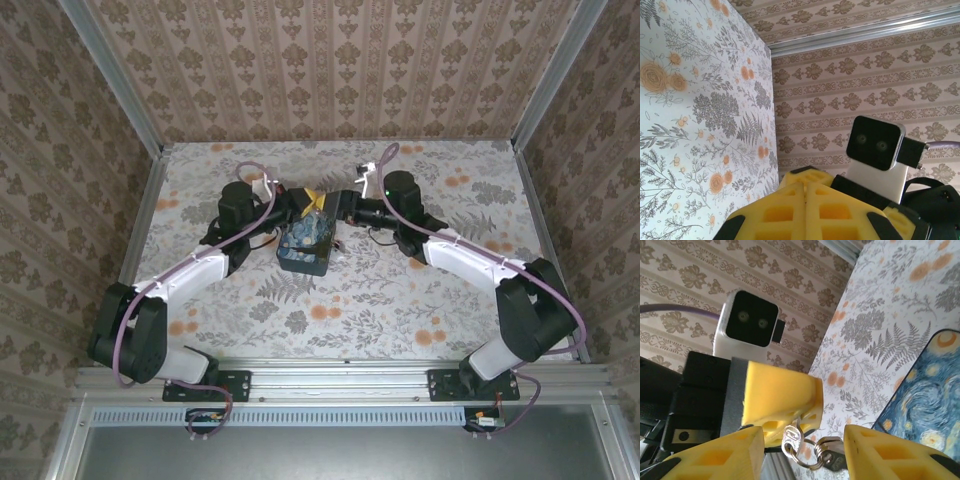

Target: Unlock the padlock with the key

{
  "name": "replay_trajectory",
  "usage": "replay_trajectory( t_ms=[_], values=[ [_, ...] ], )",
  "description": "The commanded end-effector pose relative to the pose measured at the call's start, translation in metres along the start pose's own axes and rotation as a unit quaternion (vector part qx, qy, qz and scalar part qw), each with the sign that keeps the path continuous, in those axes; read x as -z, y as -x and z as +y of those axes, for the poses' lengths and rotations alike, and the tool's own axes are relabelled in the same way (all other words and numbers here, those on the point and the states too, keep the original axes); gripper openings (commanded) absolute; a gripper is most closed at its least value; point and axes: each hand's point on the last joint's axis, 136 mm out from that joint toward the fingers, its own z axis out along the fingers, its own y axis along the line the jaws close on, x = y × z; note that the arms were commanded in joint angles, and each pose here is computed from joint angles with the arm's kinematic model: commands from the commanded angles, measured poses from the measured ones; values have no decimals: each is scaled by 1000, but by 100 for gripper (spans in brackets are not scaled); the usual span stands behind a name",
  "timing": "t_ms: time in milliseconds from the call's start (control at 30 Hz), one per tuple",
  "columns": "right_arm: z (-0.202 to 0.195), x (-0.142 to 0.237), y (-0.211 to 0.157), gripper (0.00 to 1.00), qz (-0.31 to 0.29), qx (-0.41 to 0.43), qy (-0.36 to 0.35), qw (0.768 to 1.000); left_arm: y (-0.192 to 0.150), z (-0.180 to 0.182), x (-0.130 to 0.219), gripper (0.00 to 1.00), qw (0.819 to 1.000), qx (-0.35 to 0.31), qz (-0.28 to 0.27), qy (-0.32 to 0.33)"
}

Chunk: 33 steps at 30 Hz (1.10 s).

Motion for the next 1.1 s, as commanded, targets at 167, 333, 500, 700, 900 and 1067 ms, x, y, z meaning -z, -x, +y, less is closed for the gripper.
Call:
replay_trajectory(
  t_ms=[167,333,500,700,900,1067],
  values=[
    [23,-1,6,41,16,27,38,999,0,-27,-5,0,999,-17,9,-37],
    [28,-7,-3,36,28,25,55,998,1,-29,-5,0,999,-14,8,-40],
    [25,-11,-8,32,41,18,53,998,3,-30,-5,0,999,-13,5,-43],
    [24,-10,-7,20,36,17,50,998,3,-32,-6,0,999,-10,5,-52],
    [17,-8,-3,3,25,1,42,999,0,-28,-4,0,999,-17,7,-41],
    [-5,-1,-14,0,49,7,16,999,-1,-14,13,28,998,-44,16,33]
  ],
)
